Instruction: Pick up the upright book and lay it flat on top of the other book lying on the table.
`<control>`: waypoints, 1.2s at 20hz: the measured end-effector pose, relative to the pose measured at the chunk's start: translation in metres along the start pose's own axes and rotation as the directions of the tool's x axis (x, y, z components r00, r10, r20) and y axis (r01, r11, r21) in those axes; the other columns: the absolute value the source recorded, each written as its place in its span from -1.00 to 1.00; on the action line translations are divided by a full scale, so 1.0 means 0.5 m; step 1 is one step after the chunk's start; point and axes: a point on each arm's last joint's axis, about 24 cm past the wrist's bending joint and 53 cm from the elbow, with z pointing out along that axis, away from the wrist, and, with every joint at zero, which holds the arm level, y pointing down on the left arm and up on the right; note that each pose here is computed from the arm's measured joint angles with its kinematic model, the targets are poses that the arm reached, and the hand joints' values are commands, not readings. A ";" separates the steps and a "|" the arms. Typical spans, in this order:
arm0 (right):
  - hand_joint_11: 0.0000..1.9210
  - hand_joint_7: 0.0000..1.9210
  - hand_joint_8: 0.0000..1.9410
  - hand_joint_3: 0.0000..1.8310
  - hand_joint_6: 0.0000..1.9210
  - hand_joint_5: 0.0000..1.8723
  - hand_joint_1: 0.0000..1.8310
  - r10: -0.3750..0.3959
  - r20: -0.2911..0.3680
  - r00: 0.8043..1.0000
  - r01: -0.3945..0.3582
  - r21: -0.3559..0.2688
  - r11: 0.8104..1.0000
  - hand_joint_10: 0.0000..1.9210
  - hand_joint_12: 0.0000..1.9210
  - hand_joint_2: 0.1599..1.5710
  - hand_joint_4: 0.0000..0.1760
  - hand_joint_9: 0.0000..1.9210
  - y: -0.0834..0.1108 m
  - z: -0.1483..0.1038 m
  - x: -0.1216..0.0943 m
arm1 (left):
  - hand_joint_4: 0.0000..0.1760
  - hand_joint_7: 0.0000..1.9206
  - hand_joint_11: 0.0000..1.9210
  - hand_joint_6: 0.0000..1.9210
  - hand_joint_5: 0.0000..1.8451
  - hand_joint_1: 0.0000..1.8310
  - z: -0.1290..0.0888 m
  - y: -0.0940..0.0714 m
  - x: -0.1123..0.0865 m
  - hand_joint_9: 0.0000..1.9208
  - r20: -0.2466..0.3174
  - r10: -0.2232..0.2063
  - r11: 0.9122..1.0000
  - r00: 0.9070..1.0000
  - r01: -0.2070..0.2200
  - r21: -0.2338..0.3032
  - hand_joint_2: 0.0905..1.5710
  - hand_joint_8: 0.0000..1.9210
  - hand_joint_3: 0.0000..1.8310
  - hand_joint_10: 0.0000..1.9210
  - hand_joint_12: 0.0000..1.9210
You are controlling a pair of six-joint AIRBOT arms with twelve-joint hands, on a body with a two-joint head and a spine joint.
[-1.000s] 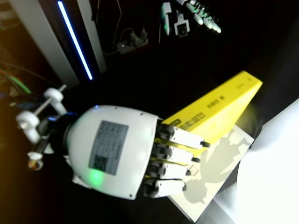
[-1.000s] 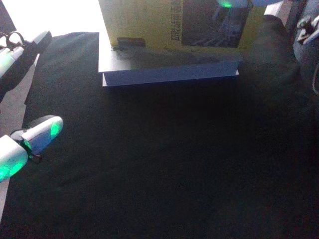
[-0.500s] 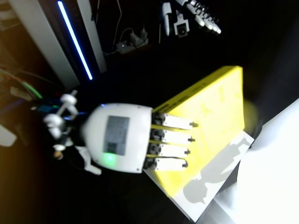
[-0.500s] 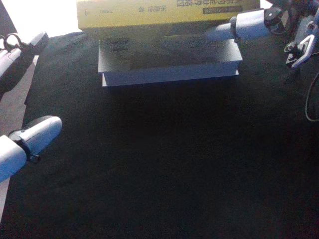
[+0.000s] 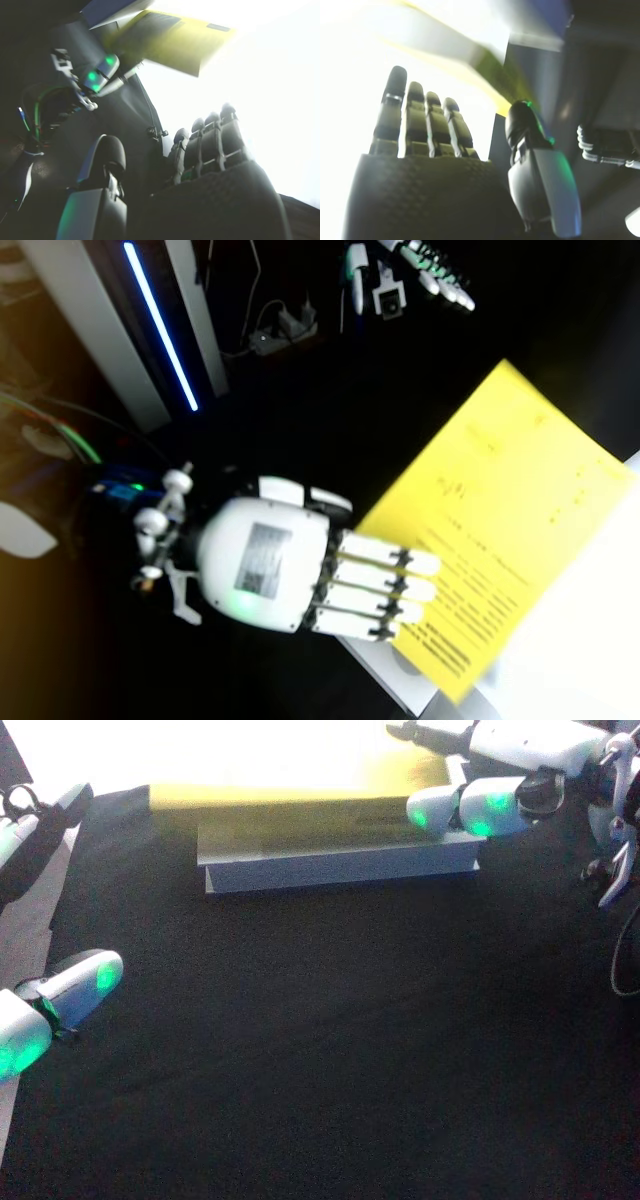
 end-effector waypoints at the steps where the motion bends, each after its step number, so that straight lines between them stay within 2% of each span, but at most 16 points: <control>1: -0.97 -1.00 -1.00 -1.00 -1.00 -1.00 -0.98 0.041 0.008 0.999 -0.040 -0.023 0.999 -1.00 -0.98 0.48 -0.62 -1.00 0.010 -0.002 -0.007 | -0.36 -1.00 -1.00 -1.00 -1.00 -0.47 0.000 -0.001 0.001 -1.00 -0.001 0.000 1.000 1.000 0.000 0.003 0.65 -1.00 -1.00 -1.00 -1.00; 3: -1.00 -1.00 -1.00 -1.00 -1.00 -1.00 -0.90 0.078 0.005 0.997 -0.077 -0.092 0.993 -1.00 -0.66 0.35 -0.39 -1.00 0.047 -0.022 -0.018 | -0.42 -1.00 -1.00 -1.00 -1.00 -0.46 0.000 0.000 0.000 -1.00 0.000 0.000 1.000 1.000 0.000 0.000 0.65 -1.00 -1.00 -1.00 -1.00; 4: -1.00 -1.00 -1.00 -1.00 -1.00 -1.00 -0.90 0.082 -0.004 0.997 -0.082 -0.131 0.988 -1.00 -0.93 0.30 -0.39 -1.00 0.071 -0.036 -0.016 | -0.38 -1.00 -1.00 -1.00 -1.00 -0.48 0.000 0.003 -0.001 -1.00 0.002 0.001 1.000 1.000 -0.001 -0.005 0.64 -1.00 -1.00 -1.00 -1.00; 5: -1.00 -1.00 -1.00 -1.00 -1.00 -1.00 -0.90 0.078 -0.015 0.997 -0.080 -0.151 0.985 -1.00 -0.93 0.30 -0.39 -1.00 0.085 -0.044 -0.010 | -0.38 -1.00 -1.00 -1.00 -1.00 -0.48 0.000 0.002 -0.002 -1.00 0.003 0.002 1.000 1.000 -0.002 -0.005 0.64 -1.00 -1.00 -1.00 -1.00; 7: -1.00 -1.00 -1.00 -1.00 -1.00 -1.00 -0.89 0.096 -0.032 0.995 -0.101 -0.198 0.975 -1.00 -0.32 0.29 -0.55 -1.00 0.115 -0.065 -0.009 | -0.51 -1.00 -1.00 -1.00 -1.00 -0.52 0.000 0.000 -0.004 -1.00 0.003 0.002 1.000 1.000 -0.002 -0.003 0.64 -1.00 -1.00 -1.00 -1.00; 9: -1.00 -1.00 -1.00 -1.00 -1.00 -1.00 -0.78 0.107 -0.034 0.994 -0.112 -0.252 0.961 -1.00 -0.90 0.34 -0.43 -1.00 0.149 -0.100 -0.022 | -0.61 -1.00 -1.00 -1.00 -1.00 -0.50 -0.001 0.001 -0.004 -1.00 0.005 0.000 1.000 1.000 0.000 -0.007 0.64 -1.00 -1.00 -1.00 -1.00; 10: -1.00 -1.00 -1.00 -0.99 -1.00 -1.00 -0.81 0.101 -0.032 0.994 -0.106 -0.288 0.952 -1.00 -1.00 0.38 -0.40 -1.00 0.171 -0.121 -0.031 | -0.66 -1.00 -1.00 -1.00 -1.00 -0.49 0.000 0.004 -0.008 -1.00 0.008 0.003 1.000 1.000 -0.003 -0.014 0.65 -1.00 -1.00 -1.00 -1.00; 12: -1.00 -1.00 -1.00 -0.98 -1.00 -1.00 -0.85 0.100 -0.025 0.995 -0.103 -0.331 0.938 -1.00 -1.00 0.41 -0.41 -1.00 0.197 -0.152 -0.046 | -0.69 -1.00 -1.00 -1.00 -1.00 -0.51 0.000 0.007 -0.011 -1.00 0.012 0.006 1.000 1.000 -0.006 -0.019 0.65 -1.00 -0.99 -1.00 -1.00; 13: -1.00 -1.00 -1.00 -0.97 -1.00 -1.00 -0.81 0.099 -0.021 0.995 -0.100 -0.349 0.932 -1.00 -1.00 0.44 -0.57 -1.00 0.207 -0.164 -0.054 | -0.47 -1.00 -1.00 -1.00 -1.00 -0.53 0.001 0.005 -0.012 -1.00 0.010 0.009 1.000 1.000 -0.009 -0.015 0.65 -1.00 -1.00 -1.00 -1.00; 14: -1.00 -1.00 -1.00 -0.98 -1.00 -1.00 -0.90 0.103 -0.019 0.995 -0.102 -0.365 0.925 -1.00 -1.00 0.45 -0.48 -1.00 0.218 -0.178 -0.058 | -0.09 -1.00 -1.00 -1.00 -1.00 -0.55 0.001 0.004 -0.016 -1.00 0.013 0.013 1.000 1.000 -0.013 -0.013 0.65 -1.00 -1.00 -1.00 -1.00; 15: -1.00 -1.00 -1.00 -0.98 -1.00 -1.00 -0.90 0.101 -0.021 0.995 -0.102 -0.380 0.920 -1.00 -1.00 0.45 -0.48 -1.00 0.228 -0.188 -0.059 | -0.09 -1.00 -1.00 -1.00 -1.00 -0.55 0.002 0.004 -0.017 -1.00 0.014 0.015 1.000 1.000 -0.015 -0.011 0.65 -1.00 -1.00 -1.00 -1.00; 17: -1.00 -1.00 -1.00 -0.99 -1.00 -1.00 -0.86 0.101 -0.024 0.995 -0.102 -0.431 0.897 -1.00 -1.00 0.42 0.02 -1.00 0.260 -0.216 -0.061 | -0.23 -1.00 -1.00 -1.00 -1.00 -0.48 0.001 0.007 -0.020 -1.00 0.018 0.017 1.000 1.000 -0.016 -0.019 0.64 -1.00 -1.00 -1.00 -1.00; 20: -1.00 -1.00 -1.00 -0.99 -1.00 -1.00 -0.90 0.102 -0.022 0.994 -0.100 -0.491 0.866 -1.00 -1.00 0.44 -0.72 -1.00 0.298 -0.252 -0.068 | 0.05 -1.00 -1.00 -1.00 -1.00 -0.55 0.003 0.003 -0.030 -1.00 0.021 0.029 1.000 0.999 -0.029 -0.009 0.59 -1.00 -1.00 -1.00 -1.00; 22: -1.00 -1.00 -1.00 -0.98 -1.00 -1.00 -0.94 0.105 -0.007 0.994 -0.093 -0.517 0.851 -1.00 -1.00 0.46 -0.67 -1.00 0.311 -0.272 -0.085 | 0.22 -1.00 -1.00 -1.00 -1.00 -0.54 0.005 0.007 -0.032 -1.00 0.024 0.035 0.999 0.999 -0.035 -0.011 0.59 -1.00 -1.00 -1.00 -1.00; 23: -1.00 -1.00 -1.00 -0.98 -1.00 -1.00 -0.86 0.117 0.009 0.993 -0.095 -0.526 0.845 -1.00 -1.00 0.47 -0.77 -1.00 0.314 -0.282 -0.100 | -0.26 -1.00 -1.00 -1.00 -1.00 -0.55 0.006 0.007 -0.035 -1.00 0.024 0.040 0.999 0.999 -0.039 -0.009 0.62 -1.00 -1.00 -1.00 -1.00; 24: -1.00 -1.00 -1.00 -0.99 -1.00 -1.00 -0.75 0.133 0.028 0.991 -0.097 -0.537 0.838 -1.00 -1.00 0.44 -0.66 -1.00 0.317 -0.292 -0.118 | -0.34 -1.00 -1.00 -1.00 -1.00 -0.59 0.007 0.006 -0.041 -1.00 0.025 0.049 0.999 0.999 -0.049 -0.007 0.61 -1.00 -1.00 -1.00 -1.00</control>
